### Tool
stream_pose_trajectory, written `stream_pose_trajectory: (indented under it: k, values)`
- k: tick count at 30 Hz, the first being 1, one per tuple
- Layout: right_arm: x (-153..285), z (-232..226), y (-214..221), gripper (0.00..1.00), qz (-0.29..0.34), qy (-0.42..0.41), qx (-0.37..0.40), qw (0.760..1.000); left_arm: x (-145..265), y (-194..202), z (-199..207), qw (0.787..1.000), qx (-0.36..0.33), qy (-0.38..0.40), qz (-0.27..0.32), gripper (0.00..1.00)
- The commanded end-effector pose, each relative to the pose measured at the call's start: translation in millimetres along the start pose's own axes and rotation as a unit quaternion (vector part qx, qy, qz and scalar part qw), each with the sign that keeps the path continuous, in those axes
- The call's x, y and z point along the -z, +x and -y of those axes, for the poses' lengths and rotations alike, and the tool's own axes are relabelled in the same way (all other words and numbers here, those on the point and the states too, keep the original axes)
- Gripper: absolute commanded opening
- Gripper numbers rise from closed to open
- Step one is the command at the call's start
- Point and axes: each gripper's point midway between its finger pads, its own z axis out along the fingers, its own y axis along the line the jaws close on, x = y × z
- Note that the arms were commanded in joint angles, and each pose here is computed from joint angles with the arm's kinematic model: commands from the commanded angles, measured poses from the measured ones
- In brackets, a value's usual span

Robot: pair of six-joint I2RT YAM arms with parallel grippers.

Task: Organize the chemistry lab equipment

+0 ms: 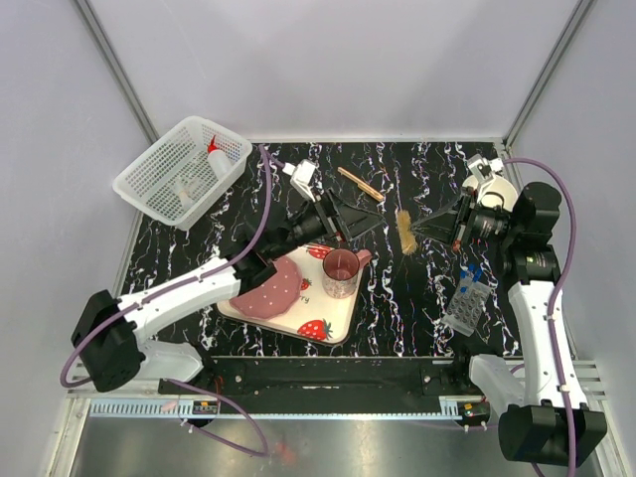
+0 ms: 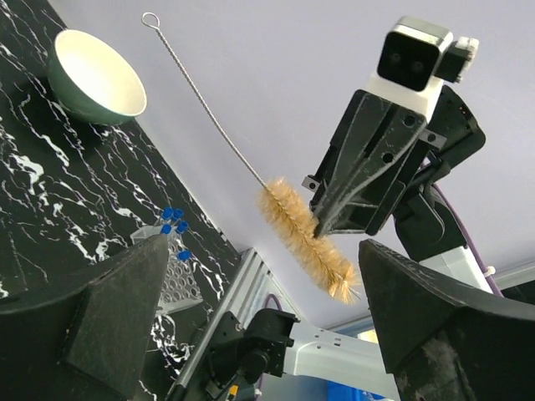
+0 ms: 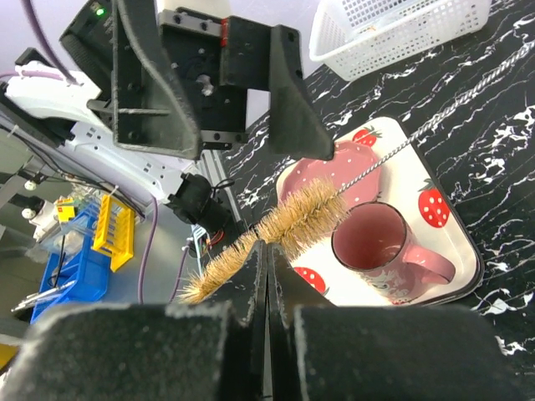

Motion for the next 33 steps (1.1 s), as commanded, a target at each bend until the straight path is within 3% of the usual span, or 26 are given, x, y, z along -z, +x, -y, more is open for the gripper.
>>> stream_pose_trajectory:
  k: [1, 9, 12, 16, 19, 20, 21, 23, 25, 26, 27, 31, 32, 33]
  values:
    - [2, -13, 11, 0.0, -0.018, -0.03, 0.035, 0.999, -11, -15, 33, 0.997, 0.042, 0.063, 0.008, 0.99]
    - [1, -22, 18, 0.0, -0.033, -0.062, 0.051, 0.996, -55, -16, 32, 0.991, 0.103, 0.086, -0.004, 0.99]
    - [1, -22, 20, 0.0, -0.033, -0.063, 0.054, 0.996, -65, -18, 30, 0.99, 0.107, 0.086, -0.002, 0.93]
    - [1, -20, 21, 0.0, -0.033, -0.061, 0.057, 0.996, -70, -15, 25, 0.991, 0.104, 0.079, -0.01, 0.69]
    - [1, -19, 22, 0.0, -0.033, -0.06, 0.059, 0.996, -68, -14, 18, 0.992, 0.102, 0.074, -0.016, 0.3]
    - [1, -18, 21, 0.0, -0.032, -0.059, 0.06, 0.996, -67, -14, 18, 0.992, 0.102, 0.077, -0.017, 0.07]
    - [0, -17, 21, 0.0, -0.031, -0.057, 0.061, 0.996, -66, -15, 15, 0.991, 0.104, 0.077, -0.022, 0.0]
    - [0, -16, 20, 0.0, -0.03, -0.053, 0.059, 0.996, -62, -17, 13, 0.991, 0.105, 0.077, -0.023, 0.0]
    - [0, -13, 18, 0.15, -0.028, -0.042, 0.064, 0.997, -54, -23, 4, 0.991, 0.114, 0.07, -0.023, 0.0]
    - [0, -12, 17, 0.27, -0.026, -0.037, 0.066, 0.997, -50, -27, 0, 0.991, 0.116, 0.068, -0.022, 0.0]
    - [0, -11, 12, 0.51, -0.022, -0.027, 0.075, 0.997, -43, -39, -8, 0.991, 0.118, 0.062, -0.018, 0.0]
    - [2, 3, 7, 0.93, -0.025, 0.028, 0.106, 0.994, 1, -90, -51, 0.997, 0.082, -0.003, 0.015, 0.0]
    - [3, 6, 7, 0.96, -0.027, 0.04, 0.108, 0.993, 15, -91, -80, 0.994, 0.089, -0.065, 0.002, 0.0]
    - [5, 11, 6, 0.97, -0.034, 0.059, 0.123, 0.99, 38, -129, -106, 0.992, 0.035, -0.113, 0.031, 0.0]
